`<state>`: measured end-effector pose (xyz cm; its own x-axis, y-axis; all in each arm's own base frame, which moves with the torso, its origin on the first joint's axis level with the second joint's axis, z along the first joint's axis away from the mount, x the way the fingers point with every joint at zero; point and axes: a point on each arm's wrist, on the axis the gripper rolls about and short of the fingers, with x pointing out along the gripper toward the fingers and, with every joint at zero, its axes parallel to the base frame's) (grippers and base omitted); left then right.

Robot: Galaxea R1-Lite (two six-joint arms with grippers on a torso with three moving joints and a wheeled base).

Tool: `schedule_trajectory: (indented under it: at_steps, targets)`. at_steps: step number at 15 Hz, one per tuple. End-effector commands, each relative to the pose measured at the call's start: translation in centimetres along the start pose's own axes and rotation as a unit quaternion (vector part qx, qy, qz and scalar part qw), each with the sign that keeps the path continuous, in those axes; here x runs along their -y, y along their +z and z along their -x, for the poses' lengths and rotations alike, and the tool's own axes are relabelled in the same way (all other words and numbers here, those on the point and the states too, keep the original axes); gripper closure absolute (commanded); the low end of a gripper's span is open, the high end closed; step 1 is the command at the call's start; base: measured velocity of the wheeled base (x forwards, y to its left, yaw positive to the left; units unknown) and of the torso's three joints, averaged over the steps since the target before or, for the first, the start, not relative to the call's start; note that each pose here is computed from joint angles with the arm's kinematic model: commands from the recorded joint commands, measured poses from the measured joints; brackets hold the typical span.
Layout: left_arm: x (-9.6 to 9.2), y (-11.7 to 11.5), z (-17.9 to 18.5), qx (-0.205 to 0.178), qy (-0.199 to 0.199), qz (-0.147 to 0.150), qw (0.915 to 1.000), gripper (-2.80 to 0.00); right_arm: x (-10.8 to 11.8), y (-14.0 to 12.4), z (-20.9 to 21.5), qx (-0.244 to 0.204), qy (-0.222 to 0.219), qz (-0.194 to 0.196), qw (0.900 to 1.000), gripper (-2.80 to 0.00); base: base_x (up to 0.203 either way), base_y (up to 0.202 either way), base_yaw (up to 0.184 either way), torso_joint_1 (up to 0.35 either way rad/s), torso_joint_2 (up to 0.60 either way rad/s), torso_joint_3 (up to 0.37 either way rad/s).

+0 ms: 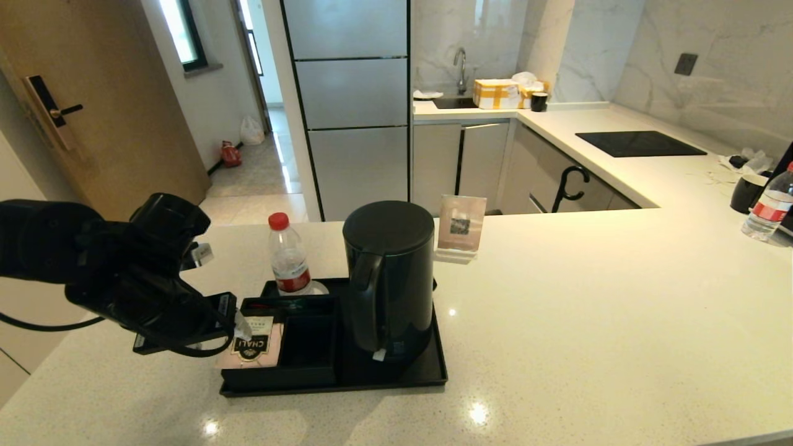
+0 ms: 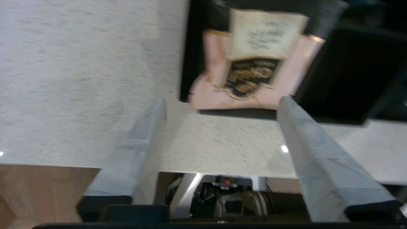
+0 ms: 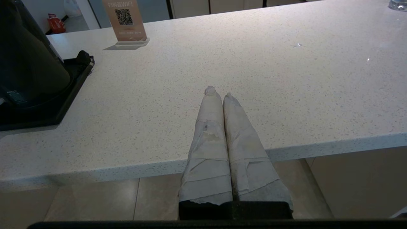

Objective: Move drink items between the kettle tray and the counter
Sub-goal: Pick up the tea bag

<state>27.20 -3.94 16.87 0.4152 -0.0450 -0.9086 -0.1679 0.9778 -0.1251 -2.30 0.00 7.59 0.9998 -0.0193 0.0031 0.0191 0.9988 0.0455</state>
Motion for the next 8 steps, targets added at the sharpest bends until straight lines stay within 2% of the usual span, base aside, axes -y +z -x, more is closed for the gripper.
schedule_trajectory:
  at_steps: [1, 4, 5, 8]
  targets:
    - [-0.1, 0.0, -0.1, 0.002, 0.014, 0.005, 0.9999, -2.8, 0.0, 0.0, 0.0, -0.001, 0.0, 0.0, 1.0, 0.0, 0.0, 0.0, 0.0, 0.0, 0.0, 0.0]
    - [-0.1, 0.3, -0.9, 0.006, 0.051, 0.007, 0.9986, -2.8, 0.0, 0.0, 0.0, 0.0, 0.0, 0.0, 1.0, 0.0, 0.0, 0.0, 0.0, 0.0, 0.0, 0.0]
    - [-0.1, 0.3, -0.9, 0.006, 0.051, 0.007, 0.9986, -2.8, 0.0, 0.0, 0.0, 0.0, 0.0, 0.0, 1.0, 0.0, 0.0, 0.0, 0.0, 0.0, 0.0, 0.0]
    - [1.1, 0.3, -3.2, 0.01, 0.076, -0.013, 0.997, -2.8, 0.0, 0.0, 0.0, -0.001, 0.0, 0.0, 1.0, 0.0, 0.0, 0.0, 0.0, 0.0, 0.0, 0.0]
